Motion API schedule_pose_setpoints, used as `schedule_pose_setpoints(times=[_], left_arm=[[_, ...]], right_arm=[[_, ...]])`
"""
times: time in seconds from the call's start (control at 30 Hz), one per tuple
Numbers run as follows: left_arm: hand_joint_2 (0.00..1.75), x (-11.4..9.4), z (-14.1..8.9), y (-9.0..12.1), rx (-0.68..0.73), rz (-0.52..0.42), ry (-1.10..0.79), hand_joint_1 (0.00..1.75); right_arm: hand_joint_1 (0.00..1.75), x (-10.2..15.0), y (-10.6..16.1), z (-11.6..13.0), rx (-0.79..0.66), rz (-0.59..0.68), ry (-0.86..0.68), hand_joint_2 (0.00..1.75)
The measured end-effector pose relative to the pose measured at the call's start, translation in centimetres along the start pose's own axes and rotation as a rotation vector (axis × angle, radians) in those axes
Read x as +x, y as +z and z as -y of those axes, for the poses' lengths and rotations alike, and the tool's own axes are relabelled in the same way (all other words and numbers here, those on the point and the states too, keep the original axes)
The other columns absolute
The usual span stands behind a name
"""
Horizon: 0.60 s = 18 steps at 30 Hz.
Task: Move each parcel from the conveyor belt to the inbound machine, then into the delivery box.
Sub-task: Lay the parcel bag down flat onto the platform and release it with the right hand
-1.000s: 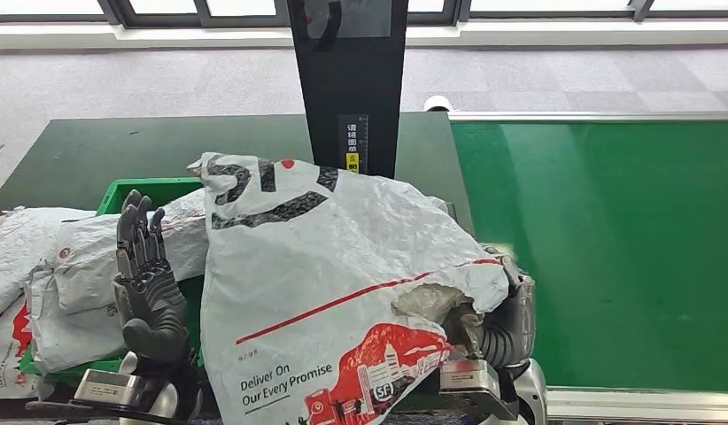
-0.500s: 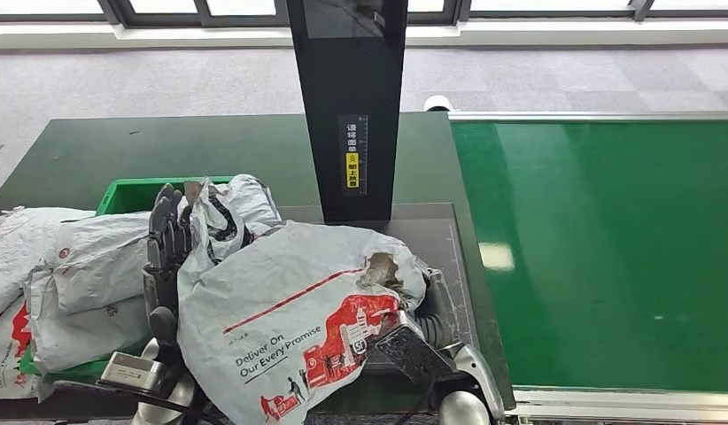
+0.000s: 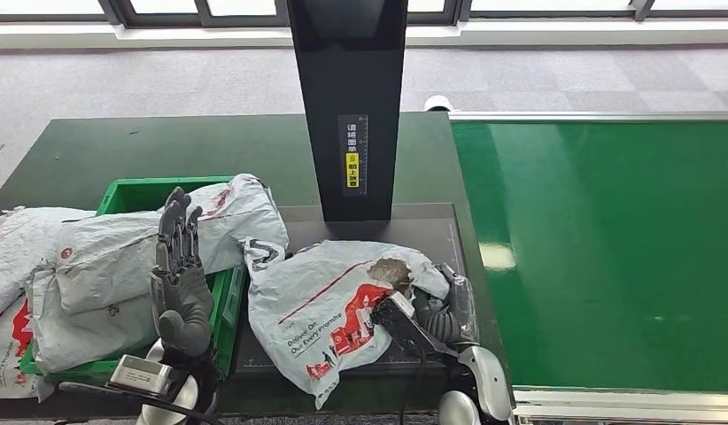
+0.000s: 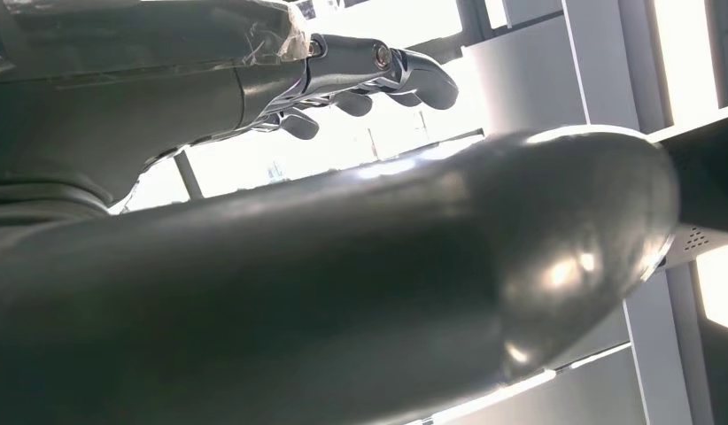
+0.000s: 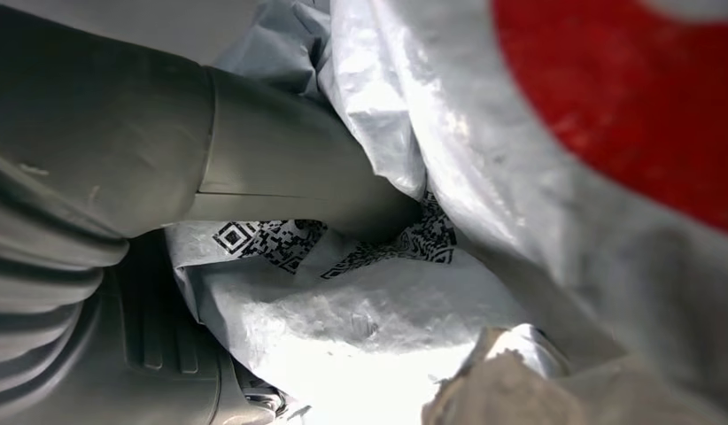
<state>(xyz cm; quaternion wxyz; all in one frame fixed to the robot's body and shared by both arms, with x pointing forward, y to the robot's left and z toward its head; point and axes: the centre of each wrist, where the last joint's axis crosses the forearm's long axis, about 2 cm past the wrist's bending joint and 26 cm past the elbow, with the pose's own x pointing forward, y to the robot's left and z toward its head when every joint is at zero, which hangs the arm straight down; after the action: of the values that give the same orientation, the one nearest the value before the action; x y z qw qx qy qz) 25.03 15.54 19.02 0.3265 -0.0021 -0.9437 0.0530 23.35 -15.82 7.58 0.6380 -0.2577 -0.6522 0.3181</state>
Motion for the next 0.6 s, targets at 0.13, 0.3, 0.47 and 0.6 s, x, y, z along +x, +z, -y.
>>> schedule_pose_setpoints(times=[0.13, 0.3, 0.47, 0.6], left_arm=[[0.0, 0.1, 0.1, 0.2, -0.005, -0.002, -0.003, 0.0], [0.0, 0.2, 0.1, 0.1, -0.004, 0.0, -0.004, 0.0], [0.0, 0.2, 0.1, 0.1, -0.003, 0.0, -0.003, 0.0], [0.0, 0.2, 0.1, 0.1, -0.003, 0.0, -0.003, 0.0]], right_arm=[[1.75, -0.7, 0.4, 0.6, -0.054, -0.059, 0.079, 1.75], [1.75, -1.0, 0.7, 1.0, -0.075, -0.077, 0.092, 1.75], [1.75, -1.1, 0.8, 1.2, -0.081, -0.082, 0.093, 1.75], [1.75, -1.2, 0.8, 1.3, -0.084, -0.084, 0.093, 1.75]])
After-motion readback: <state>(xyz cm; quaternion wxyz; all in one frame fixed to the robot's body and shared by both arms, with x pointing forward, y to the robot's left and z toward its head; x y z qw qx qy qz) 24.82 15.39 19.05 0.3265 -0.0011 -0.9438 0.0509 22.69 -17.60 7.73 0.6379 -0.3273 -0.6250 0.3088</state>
